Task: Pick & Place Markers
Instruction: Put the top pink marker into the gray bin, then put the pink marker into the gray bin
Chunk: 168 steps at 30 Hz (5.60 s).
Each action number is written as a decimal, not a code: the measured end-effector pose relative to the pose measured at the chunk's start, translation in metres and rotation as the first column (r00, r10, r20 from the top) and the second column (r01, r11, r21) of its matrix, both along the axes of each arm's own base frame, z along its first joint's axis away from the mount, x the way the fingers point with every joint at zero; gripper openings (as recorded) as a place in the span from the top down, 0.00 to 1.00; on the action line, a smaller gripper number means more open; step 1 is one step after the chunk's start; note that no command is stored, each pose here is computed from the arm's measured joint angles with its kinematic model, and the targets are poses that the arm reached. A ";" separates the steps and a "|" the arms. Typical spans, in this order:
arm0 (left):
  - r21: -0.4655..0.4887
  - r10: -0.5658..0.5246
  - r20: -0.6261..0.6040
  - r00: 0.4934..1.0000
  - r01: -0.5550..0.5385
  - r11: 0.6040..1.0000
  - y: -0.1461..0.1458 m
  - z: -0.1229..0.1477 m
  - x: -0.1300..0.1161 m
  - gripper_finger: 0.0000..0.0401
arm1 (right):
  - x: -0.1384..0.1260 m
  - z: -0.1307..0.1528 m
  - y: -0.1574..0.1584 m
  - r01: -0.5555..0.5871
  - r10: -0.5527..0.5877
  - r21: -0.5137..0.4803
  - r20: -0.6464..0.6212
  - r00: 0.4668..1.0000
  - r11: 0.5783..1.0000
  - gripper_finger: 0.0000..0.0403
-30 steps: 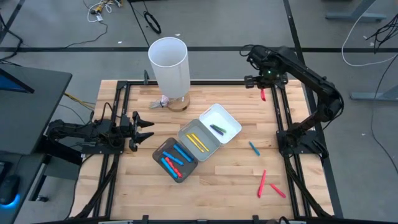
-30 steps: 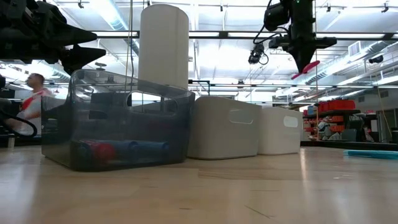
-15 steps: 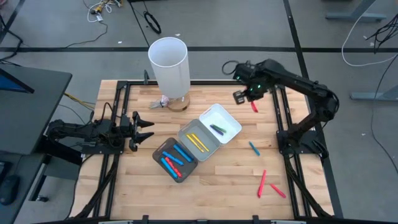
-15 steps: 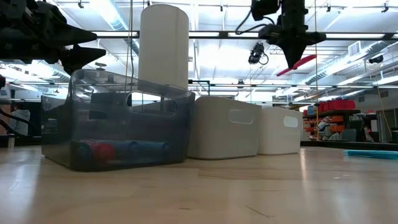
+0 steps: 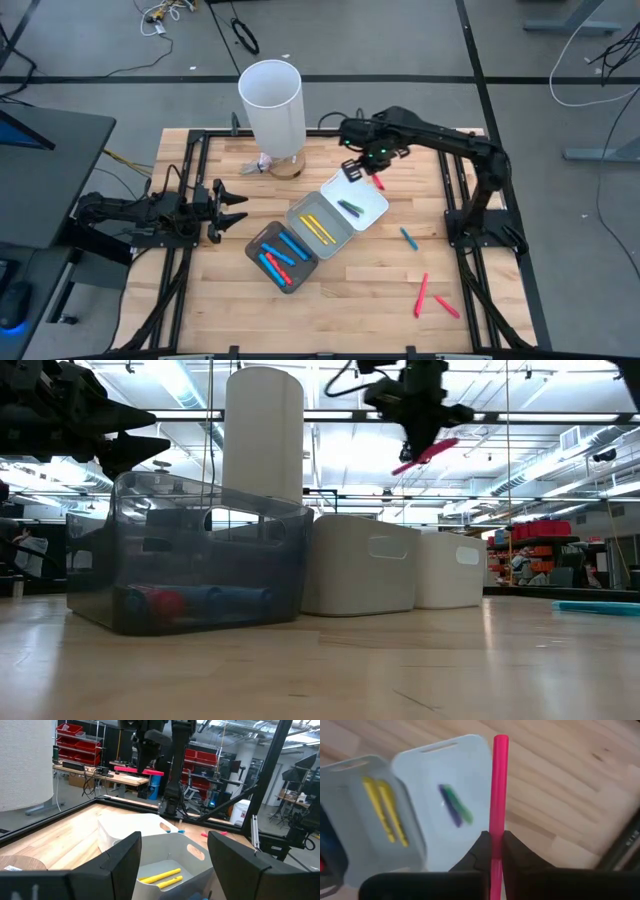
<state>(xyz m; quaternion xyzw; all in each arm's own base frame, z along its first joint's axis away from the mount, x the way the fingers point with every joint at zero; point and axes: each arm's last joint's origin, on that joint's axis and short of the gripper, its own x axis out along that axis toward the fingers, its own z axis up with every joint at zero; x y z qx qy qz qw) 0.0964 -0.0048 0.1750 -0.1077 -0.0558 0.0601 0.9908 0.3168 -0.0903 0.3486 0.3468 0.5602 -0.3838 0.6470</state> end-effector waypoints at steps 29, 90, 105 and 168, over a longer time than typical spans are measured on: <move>0.000 0.000 0.000 1.000 0.000 1.000 0.000 0.000 0.000 0.42 | 0.097 -0.021 0.065 -0.172 0.162 0.114 0.095 0.982 0.979 0.97; 0.000 0.000 0.001 1.000 0.000 1.000 0.000 0.000 0.000 0.42 | 0.133 -0.179 0.101 -0.383 0.385 0.041 -0.076 0.920 0.923 0.97; 0.001 0.000 0.000 1.000 0.000 1.000 0.000 0.000 0.000 0.42 | 0.141 -0.173 0.102 -0.451 0.452 0.022 -0.004 0.892 0.892 0.69; 0.000 0.000 0.001 1.000 0.000 1.000 0.000 0.000 0.000 0.42 | -0.015 -0.009 0.101 0.095 -0.110 0.105 0.141 0.984 0.990 0.44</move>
